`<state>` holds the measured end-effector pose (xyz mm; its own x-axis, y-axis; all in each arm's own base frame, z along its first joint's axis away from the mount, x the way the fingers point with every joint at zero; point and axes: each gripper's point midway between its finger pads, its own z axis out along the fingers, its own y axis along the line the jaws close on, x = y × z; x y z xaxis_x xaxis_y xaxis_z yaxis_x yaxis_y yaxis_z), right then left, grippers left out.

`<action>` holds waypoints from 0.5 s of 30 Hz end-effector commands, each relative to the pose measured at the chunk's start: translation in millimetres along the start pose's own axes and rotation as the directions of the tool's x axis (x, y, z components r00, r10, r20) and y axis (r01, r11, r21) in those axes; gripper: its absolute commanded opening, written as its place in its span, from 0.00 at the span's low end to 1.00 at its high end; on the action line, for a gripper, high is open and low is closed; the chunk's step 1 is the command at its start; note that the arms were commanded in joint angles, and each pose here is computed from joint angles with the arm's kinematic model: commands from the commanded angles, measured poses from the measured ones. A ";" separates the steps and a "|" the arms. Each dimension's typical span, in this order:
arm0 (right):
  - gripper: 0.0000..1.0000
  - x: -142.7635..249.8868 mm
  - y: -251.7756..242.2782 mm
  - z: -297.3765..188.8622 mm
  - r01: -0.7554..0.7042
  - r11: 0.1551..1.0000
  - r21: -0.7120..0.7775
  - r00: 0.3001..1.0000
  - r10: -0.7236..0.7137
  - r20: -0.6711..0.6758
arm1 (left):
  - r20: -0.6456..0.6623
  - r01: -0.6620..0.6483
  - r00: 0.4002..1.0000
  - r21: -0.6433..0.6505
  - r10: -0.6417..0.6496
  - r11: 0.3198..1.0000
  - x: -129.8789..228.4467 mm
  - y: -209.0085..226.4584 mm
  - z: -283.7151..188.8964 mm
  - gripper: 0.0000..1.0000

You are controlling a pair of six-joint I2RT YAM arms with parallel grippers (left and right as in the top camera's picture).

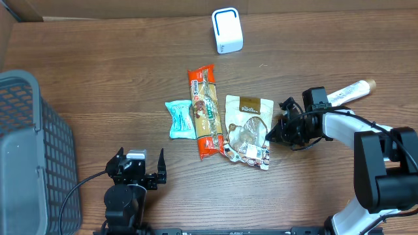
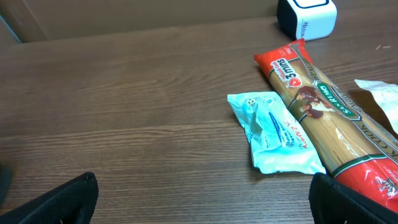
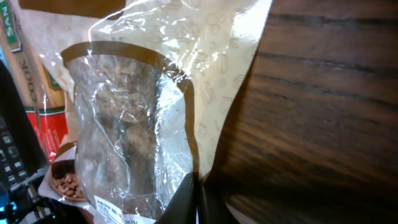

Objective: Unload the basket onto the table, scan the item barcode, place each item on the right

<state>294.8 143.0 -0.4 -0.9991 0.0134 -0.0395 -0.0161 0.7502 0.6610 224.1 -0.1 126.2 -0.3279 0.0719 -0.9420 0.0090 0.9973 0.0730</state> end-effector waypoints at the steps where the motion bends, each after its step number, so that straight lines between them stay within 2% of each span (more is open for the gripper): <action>1: 0.04 0.7 5.4 2.5 -0.023 0.999 -0.041 1.000 0.023 -0.002 | 0.004 0.013 1.000 -0.009 -0.013 1.000 0.8 1.5 0.2 1.00; 7: 0.04 -19.6 16.9 -7.6 -0.050 0.997 -0.058 0.997 0.053 0.050 | 0.004 0.013 1.000 -0.009 -0.013 1.000 0.8 1.5 0.2 1.00; 11: 0.04 -41.4 30.9 -30.3 -0.073 0.995 -0.070 0.987 0.082 0.137 | 0.004 0.013 1.000 -0.009 -0.013 1.000 0.8 1.5 0.2 1.00; 15: 0.04 -64.0 29.2 -60.2 -0.234 0.972 -0.028 0.929 0.232 0.287 | 0.004 0.013 1.000 -0.009 -0.013 1.000 0.8 1.5 0.2 1.00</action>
<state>327.7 140.1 31.3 -0.9788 0.1969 -0.0566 0.1054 0.7208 0.6850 224.1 -0.1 126.1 -0.3282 0.0719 -0.9419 0.0091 0.9973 0.0730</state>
